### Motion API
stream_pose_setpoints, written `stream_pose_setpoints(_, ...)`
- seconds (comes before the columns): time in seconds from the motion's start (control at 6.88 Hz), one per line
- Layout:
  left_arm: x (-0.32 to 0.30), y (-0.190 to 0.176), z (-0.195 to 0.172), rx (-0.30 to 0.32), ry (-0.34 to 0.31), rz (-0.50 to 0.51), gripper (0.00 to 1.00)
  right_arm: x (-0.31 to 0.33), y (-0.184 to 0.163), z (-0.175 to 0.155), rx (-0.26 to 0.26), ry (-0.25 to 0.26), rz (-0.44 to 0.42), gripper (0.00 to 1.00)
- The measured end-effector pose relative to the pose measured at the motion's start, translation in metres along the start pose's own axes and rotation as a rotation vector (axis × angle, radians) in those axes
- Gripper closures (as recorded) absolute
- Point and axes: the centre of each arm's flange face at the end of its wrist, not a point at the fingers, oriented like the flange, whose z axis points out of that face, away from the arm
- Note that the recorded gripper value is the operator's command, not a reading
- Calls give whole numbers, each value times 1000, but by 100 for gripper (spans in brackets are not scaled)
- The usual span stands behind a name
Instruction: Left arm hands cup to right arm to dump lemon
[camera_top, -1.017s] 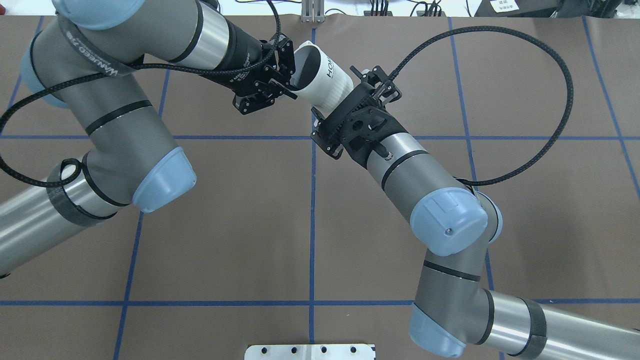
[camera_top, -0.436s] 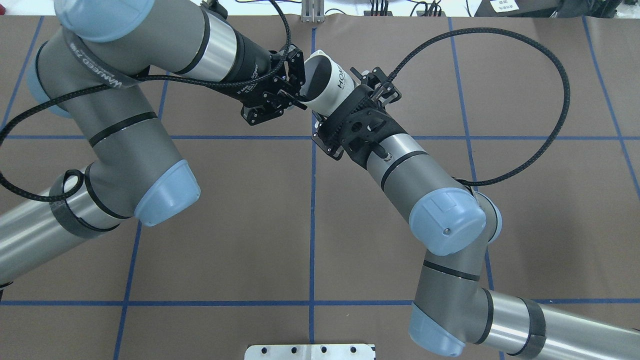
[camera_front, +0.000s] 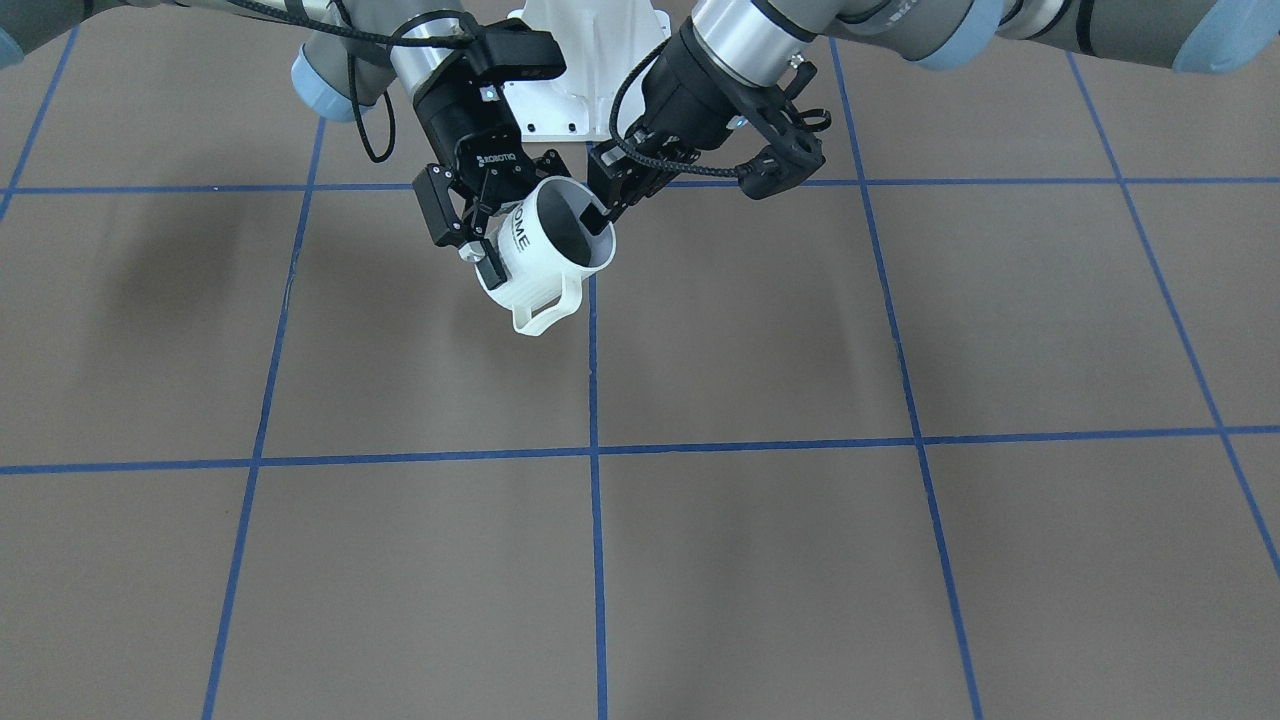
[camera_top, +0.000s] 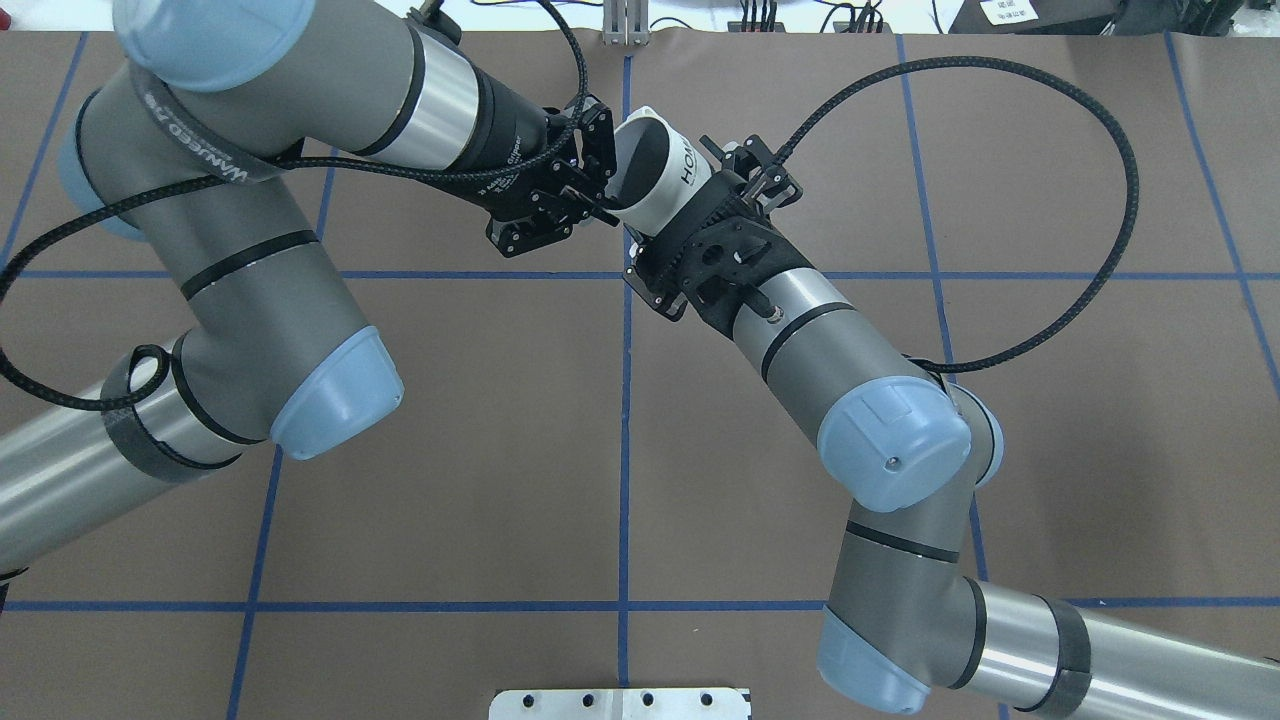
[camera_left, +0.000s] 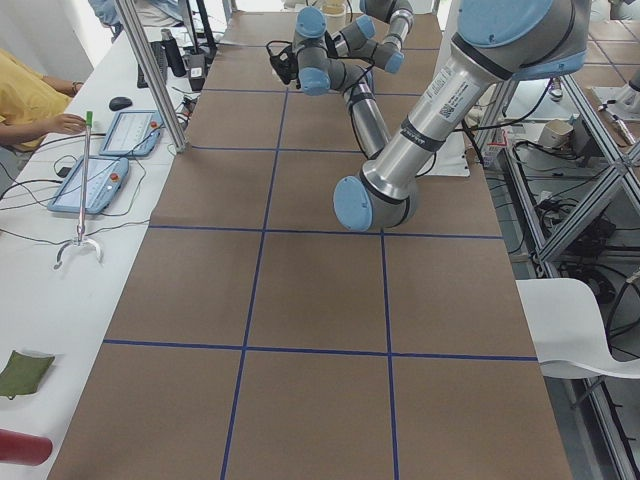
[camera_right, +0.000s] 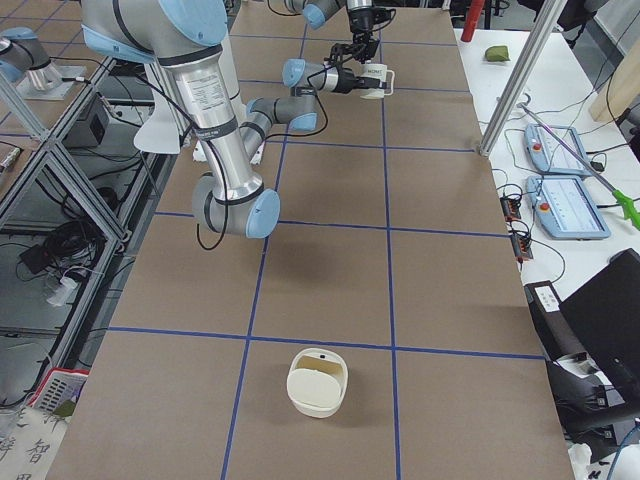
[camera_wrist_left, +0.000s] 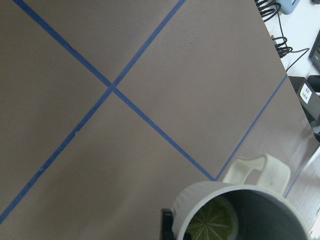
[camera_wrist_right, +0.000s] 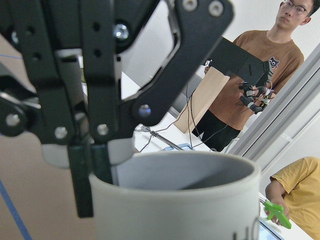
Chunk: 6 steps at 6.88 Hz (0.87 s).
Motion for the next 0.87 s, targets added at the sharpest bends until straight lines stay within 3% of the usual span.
stream_pose_setpoints(0.15, 0, 0, 0, -1, -1, 0, 89, -3, 3, 0, -5, -3, -2, 57)
stream_pose_setpoints(0.29, -1, 1, 1, -3, -1, 3, 1, -7, 7, 1, -13, -6, -3, 64)
stream_pose_setpoints(0.87, 0, -3, -3, -4, 0, 85, 0, -10, 13, 3, -24, -6, 36, 66)
